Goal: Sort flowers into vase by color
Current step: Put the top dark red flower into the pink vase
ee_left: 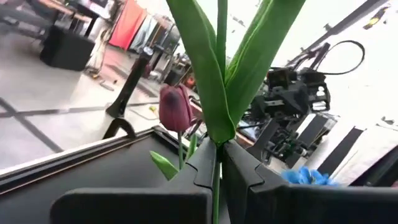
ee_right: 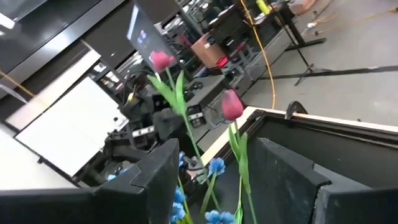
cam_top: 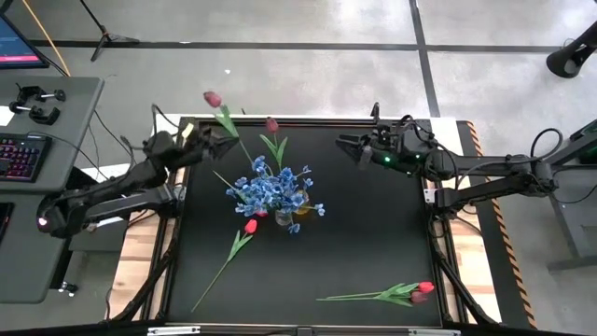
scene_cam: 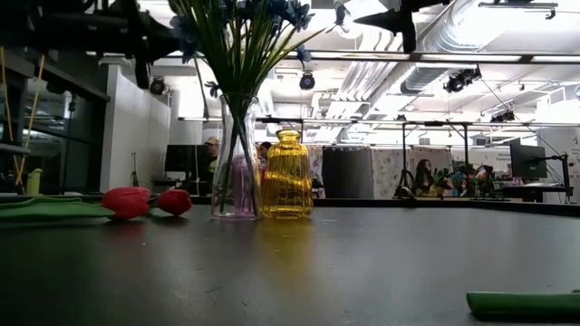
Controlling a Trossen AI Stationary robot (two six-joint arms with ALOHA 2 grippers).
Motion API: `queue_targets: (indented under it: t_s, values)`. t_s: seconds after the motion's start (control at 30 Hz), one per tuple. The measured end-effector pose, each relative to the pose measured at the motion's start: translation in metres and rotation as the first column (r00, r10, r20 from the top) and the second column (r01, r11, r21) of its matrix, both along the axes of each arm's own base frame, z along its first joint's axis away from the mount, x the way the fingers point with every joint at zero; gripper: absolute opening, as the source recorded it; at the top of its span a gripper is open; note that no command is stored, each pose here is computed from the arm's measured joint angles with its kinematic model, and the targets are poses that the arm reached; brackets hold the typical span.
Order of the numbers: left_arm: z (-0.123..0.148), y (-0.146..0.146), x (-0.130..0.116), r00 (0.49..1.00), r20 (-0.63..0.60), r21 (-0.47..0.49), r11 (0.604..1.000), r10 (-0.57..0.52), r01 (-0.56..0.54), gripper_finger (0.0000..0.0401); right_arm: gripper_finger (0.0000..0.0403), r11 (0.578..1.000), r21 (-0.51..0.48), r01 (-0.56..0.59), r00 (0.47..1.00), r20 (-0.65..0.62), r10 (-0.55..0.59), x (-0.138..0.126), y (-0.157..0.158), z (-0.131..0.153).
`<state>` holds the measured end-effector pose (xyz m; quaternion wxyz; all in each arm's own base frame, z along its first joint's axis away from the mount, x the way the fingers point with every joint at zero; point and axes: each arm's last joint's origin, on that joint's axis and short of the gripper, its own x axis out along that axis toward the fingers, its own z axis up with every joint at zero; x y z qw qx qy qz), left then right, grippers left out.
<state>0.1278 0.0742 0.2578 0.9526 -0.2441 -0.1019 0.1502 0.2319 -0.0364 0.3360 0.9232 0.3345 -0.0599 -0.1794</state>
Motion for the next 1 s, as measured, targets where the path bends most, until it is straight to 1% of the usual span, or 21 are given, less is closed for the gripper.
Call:
queue_targets:
  t_s: [0.1,0.17,0.3,0.37,0.43,0.67,0.73,0.87,1.0]
  values:
    - [-0.009,-0.004,0.005,1.0,-0.003,0.003,1.0,-0.03,0.03,0.0,0.0204,1.0,0.02,0.014,1.0,-0.007,-0.013,0.0,0.0,-0.001]
    - [-0.01,-0.007,0.01,0.998,-0.007,0.025,0.998,-0.057,0.057,0.0,0.0204,0.999,0.032,0.033,0.999,-0.016,-0.033,0.0,-0.001,-0.003]
    - [-0.01,-0.01,0.022,0.997,0.006,0.109,0.991,-0.079,0.078,0.0,0.0204,0.997,0.04,0.07,0.997,-0.025,-0.069,-0.001,-0.002,-0.004]
    - [-0.008,-0.009,0.027,0.997,0.044,0.149,0.987,-0.068,0.061,0.0,0.0204,0.996,0.046,0.08,0.997,-0.023,-0.079,-0.001,-0.002,-0.004]
    - [-0.009,-0.008,0.033,0.998,0.042,0.178,0.983,-0.057,0.048,0.0,0.0204,0.995,0.046,0.086,0.996,-0.022,-0.085,-0.001,-0.002,-0.004]
    - [-0.031,-0.007,0.053,0.994,-0.074,0.154,0.984,-0.083,0.094,0.0,0.0204,0.995,0.056,0.086,0.996,-0.018,-0.085,-0.001,-0.002,-0.004]
    - [-0.033,-0.007,0.057,0.995,-0.067,0.162,0.983,-0.079,0.089,0.0,0.0204,0.995,0.056,0.085,0.996,-0.018,-0.085,-0.001,-0.002,-0.004]
    - [-0.03,-0.008,0.063,0.996,0.011,0.196,0.977,-0.088,0.084,0.0,0.0204,0.995,0.054,0.085,0.996,-0.019,-0.085,-0.001,-0.002,-0.004]
    - [-0.031,-0.009,0.068,0.995,0.031,0.191,0.978,-0.095,0.087,0.0,0.0204,0.995,0.053,0.085,0.996,-0.022,-0.084,-0.001,-0.002,-0.004]
